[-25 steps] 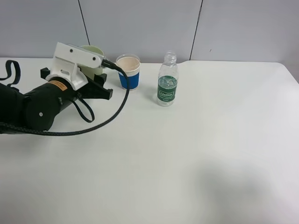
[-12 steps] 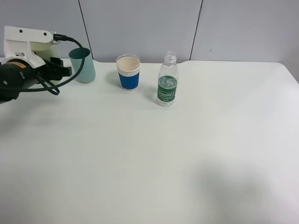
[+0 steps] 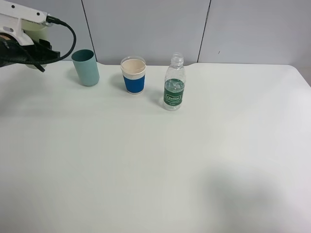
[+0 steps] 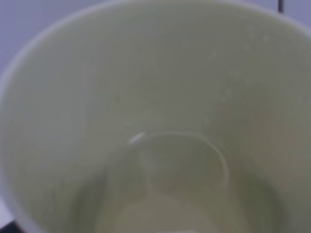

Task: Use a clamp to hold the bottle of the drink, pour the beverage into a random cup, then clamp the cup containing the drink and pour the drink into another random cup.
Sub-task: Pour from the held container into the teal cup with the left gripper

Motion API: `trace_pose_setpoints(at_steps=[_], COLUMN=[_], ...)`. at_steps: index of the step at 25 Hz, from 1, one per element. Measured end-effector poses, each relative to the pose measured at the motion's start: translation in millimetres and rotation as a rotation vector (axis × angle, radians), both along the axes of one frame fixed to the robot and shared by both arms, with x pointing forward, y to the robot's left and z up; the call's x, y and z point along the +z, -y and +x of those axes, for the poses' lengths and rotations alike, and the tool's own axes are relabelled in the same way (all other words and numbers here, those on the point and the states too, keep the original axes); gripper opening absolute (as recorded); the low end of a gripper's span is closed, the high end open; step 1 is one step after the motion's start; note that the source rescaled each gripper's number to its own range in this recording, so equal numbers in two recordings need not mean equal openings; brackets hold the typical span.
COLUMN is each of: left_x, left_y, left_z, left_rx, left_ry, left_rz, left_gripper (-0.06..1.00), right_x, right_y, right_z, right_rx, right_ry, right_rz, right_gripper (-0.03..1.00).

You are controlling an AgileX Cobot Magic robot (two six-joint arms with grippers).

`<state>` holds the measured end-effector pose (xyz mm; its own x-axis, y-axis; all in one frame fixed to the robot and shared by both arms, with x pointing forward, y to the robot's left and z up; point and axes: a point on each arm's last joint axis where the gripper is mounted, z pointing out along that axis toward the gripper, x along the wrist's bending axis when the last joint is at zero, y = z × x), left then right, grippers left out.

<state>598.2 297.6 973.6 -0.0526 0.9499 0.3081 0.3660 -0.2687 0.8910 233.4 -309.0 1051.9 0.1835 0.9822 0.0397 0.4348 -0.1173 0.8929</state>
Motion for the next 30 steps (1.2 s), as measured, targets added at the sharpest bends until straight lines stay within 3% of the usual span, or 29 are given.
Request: trace_pose_setpoints(at_steps=[13, 18, 26, 30], left_x=[-19.9, -21.8, -23.8, -25.0], left_y=[-3.3, 4.1, 17.5, 15.6], left_z=[32.0, 42.0, 53.1, 54.3], left_rx=[-0.04, -0.061, -0.113, -0.095], left_ry=[-0.109, -0.119, -0.123, -0.111], left_rz=[0.269, 0.338, 0.533, 0.578], left_gripper=[0.02, 0.02, 0.02, 0.02], right_x=[0.0, 0.0, 0.0, 0.0], right_y=[0.0, -0.1, -0.1, -0.1], right_z=[0.0, 0.0, 0.0, 0.0], right_rx=[0.0, 0.0, 0.0, 0.0], right_ry=[0.0, 0.0, 0.0, 0.0], right_rz=[0.0, 0.001, 0.001, 0.001], right_gripper=[0.95, 0.95, 0.95, 0.95])
